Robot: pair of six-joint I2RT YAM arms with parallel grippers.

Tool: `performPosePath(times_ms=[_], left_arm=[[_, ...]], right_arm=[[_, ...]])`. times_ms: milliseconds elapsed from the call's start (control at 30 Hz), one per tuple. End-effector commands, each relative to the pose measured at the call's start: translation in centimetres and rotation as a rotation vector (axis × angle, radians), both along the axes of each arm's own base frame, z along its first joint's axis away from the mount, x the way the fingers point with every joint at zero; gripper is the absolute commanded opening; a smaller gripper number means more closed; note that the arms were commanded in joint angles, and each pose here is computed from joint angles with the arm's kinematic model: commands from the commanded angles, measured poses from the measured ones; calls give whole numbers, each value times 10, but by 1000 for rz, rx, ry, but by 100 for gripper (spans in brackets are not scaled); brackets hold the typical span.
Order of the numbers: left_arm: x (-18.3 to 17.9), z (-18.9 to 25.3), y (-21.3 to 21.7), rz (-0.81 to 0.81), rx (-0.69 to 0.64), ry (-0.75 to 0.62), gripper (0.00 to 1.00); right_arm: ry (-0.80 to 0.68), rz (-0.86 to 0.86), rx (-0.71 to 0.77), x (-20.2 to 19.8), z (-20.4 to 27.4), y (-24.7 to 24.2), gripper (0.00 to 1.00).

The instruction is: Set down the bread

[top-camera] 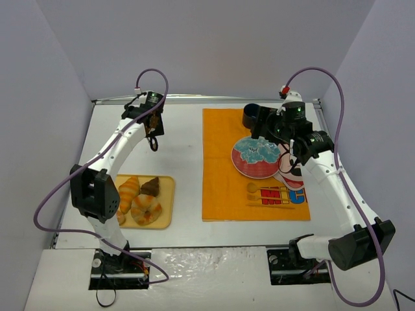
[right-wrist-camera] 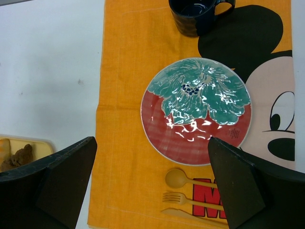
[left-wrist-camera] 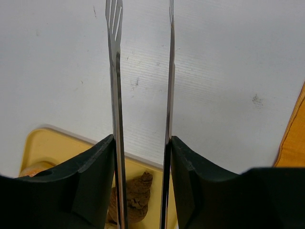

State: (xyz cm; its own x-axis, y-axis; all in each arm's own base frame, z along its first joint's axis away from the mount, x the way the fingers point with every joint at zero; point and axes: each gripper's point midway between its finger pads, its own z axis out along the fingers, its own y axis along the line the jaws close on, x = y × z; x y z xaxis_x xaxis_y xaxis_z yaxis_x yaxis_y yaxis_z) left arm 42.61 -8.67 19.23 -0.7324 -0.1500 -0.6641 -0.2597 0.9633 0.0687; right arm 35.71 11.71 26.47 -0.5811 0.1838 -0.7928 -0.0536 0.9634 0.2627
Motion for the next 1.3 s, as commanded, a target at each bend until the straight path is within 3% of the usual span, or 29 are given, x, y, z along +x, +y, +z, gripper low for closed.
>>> performPosePath(times_ms=[0,133,633,1267], left_arm=[[-12,36,4,18,1,-81,44],[-21,39,1,17,-4,-80,51],[-77,51,-15,-2,-60,-64,57],[-205,23,-23,-32,-116,81,60]], right_arm=[[-73,3,-2,1,19,1,100],[-72,6,-5,1,19,1,100],[-70,11,-8,0,18,4,100],[-79,21,-7,-6,20,5,100]])
